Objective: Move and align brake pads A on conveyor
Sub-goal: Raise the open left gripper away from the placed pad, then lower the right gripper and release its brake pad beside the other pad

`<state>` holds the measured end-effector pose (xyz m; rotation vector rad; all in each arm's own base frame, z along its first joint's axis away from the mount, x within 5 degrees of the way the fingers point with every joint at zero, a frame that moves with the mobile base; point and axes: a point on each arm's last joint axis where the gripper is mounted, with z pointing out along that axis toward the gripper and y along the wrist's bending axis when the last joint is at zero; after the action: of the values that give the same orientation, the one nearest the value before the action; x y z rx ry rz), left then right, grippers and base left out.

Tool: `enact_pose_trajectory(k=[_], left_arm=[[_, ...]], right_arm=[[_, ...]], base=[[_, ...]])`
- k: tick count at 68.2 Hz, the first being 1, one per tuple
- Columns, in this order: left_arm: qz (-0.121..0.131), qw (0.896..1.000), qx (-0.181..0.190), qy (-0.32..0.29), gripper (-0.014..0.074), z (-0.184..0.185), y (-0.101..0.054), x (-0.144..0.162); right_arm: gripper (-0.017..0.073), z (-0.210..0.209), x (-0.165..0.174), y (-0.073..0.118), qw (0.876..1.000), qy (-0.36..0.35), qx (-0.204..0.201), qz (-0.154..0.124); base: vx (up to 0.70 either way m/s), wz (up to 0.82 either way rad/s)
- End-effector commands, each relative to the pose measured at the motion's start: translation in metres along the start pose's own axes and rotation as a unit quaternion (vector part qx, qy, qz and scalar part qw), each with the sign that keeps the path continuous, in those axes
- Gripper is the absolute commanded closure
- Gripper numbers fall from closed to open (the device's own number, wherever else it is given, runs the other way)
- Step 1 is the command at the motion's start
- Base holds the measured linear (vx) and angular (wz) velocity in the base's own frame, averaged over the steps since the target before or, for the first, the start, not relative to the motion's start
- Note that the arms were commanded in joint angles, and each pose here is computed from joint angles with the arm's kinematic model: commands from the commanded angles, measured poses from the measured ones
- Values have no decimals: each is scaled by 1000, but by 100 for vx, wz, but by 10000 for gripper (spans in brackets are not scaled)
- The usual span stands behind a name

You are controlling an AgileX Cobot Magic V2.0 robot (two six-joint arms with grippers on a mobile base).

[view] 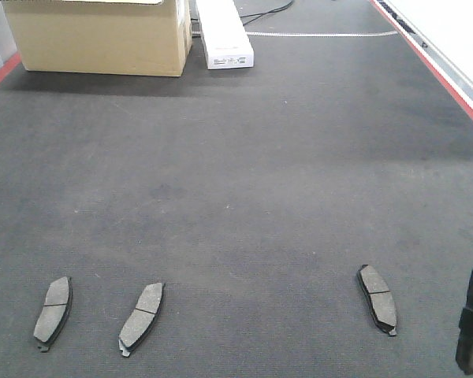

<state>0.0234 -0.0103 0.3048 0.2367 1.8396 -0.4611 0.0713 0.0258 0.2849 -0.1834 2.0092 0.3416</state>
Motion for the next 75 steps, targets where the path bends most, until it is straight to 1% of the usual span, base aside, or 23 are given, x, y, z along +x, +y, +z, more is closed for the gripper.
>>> enact_pose_trajectory(k=[1,9,16,22,24,28,33,39,48,51,57,58,67,75], left_arm=[[0,999,12,-42,218,-1,-3,-13],[0,999,12,-42,218,-1,-3,-13],[0,999,12,-42,218,-1,-3,-13],[0,999,12,-42,218,-1,-3,-13],[0,999,12,-42,218,-1,-3,-13],[0,999,12,-42,218,-1,-3,-13],[0,999,12,-42,218,-1,-3,-13],[0,999,12,-42,218,-1,-3,-13],[0,999,12,-42,218,-1,-3,-13],[0,999,12,-42,218,-1,-3,-13],[0,999,12,-42,218,-1,-3,-13],[0,999,12,-42,218,-1,-3,-13],[0,999,12,-42,218,-1,-3,-13],[0,999,12,-42,218,-1,-3,-13]], right_arm=[[564,-3,-14,5,999,-32,-21,19],[561,5,-14,7,1000,-18,-19,18],[547,16,-25,12,999,15,-19,27],[523,35,-38,18,998,62,-12,8],[512,41,-44,20,997,73,-12,6],[494,59,-53,26,994,103,-10,19],[476,89,-59,33,988,152,-7,28],[467,123,-65,38,980,196,4,21],[461,172,-62,43,967,254,20,17],[460,190,-56,44,960,279,27,17],[459,214,-49,46,949,312,34,30],[459,219,-46,46,946,321,37,30],[449,249,-31,47,932,359,45,39],[404,265,-24,48,924,376,48,44]], base=[[0,0],[0,0],[0,0],[0,0],[0,0],[0,0],[0,0],[0,0],[0,0],[0,0],[0,0],[0,0],[0,0],[0,0]])
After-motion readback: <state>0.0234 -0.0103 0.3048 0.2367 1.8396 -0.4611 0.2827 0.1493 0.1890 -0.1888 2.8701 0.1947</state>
